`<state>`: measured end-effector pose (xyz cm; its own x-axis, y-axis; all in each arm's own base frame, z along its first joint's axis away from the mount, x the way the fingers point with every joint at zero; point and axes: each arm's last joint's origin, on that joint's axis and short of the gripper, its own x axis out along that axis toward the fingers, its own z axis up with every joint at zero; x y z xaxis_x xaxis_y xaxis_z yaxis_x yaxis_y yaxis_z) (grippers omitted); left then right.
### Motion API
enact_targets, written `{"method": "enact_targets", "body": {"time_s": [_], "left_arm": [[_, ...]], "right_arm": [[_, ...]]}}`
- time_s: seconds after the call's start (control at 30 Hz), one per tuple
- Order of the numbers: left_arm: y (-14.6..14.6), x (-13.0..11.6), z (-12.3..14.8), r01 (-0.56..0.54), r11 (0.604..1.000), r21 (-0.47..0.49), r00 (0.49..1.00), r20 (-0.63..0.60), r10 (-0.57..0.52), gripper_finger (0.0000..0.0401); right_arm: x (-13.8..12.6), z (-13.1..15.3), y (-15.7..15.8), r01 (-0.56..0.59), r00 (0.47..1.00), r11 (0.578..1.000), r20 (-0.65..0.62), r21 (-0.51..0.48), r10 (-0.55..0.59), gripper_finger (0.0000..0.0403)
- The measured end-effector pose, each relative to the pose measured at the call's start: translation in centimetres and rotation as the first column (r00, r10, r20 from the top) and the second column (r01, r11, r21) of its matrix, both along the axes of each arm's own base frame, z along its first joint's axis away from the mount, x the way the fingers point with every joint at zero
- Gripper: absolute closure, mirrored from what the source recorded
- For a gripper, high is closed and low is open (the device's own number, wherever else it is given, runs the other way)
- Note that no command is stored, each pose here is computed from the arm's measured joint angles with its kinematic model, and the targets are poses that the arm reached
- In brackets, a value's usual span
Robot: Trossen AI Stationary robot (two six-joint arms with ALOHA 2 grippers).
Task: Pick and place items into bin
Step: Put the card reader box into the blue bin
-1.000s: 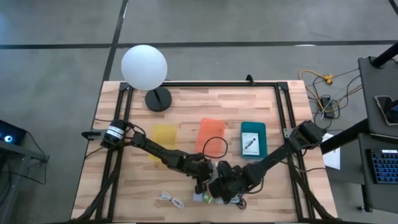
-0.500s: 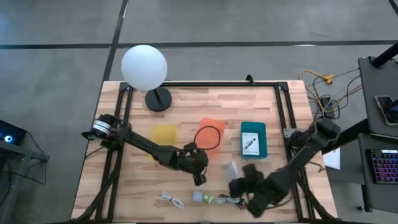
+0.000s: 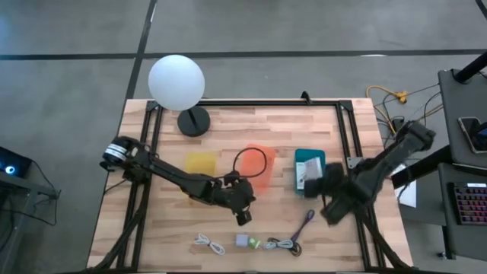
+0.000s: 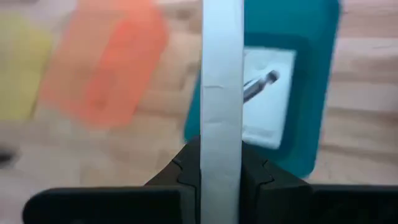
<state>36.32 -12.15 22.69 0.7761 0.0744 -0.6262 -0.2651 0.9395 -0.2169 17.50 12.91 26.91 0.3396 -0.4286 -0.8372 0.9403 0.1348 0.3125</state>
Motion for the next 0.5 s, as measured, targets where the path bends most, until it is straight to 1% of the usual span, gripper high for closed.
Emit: {"method": "enact_targets", "body": {"time_s": [0.13,0.2,0.27,0.37,0.5], "left_arm": [[0.1,-0.2,0.4,0.002,1.000,0.001,1.000,0.006,-0.002,0.0401],[0.1,-0.1,0.4,0.002,1.000,0.001,1.000,0.007,-0.002,0.0401],[0.1,-0.1,0.4,0.002,1.000,0.002,1.000,0.005,-0.002,0.0401],[0.1,-0.2,0.4,0.004,1.000,0.001,1.000,0.003,-0.004,0.0401],[0.1,-0.2,0.3,0.020,1.000,-0.007,1.000,-0.005,-0.020,0.0401]], "right_arm": [[-1.6,-1.9,-3.1,0.040,0.996,0.995,0.078,0.094,-0.048,0.0365],[-1.8,-3.5,-4.0,0.034,0.992,0.988,0.118,0.151,-0.053,0.0365],[-1.5,-5.2,-4.7,0.025,0.986,0.982,0.158,0.188,-0.055,0.0365],[-1.4,-7.3,-5.5,0.043,0.985,0.980,0.154,0.193,-0.074,0.0365],[-1.3,-8.1,-6.5,0.093,0.984,0.981,0.133,0.173,-0.117,0.0365]]}}
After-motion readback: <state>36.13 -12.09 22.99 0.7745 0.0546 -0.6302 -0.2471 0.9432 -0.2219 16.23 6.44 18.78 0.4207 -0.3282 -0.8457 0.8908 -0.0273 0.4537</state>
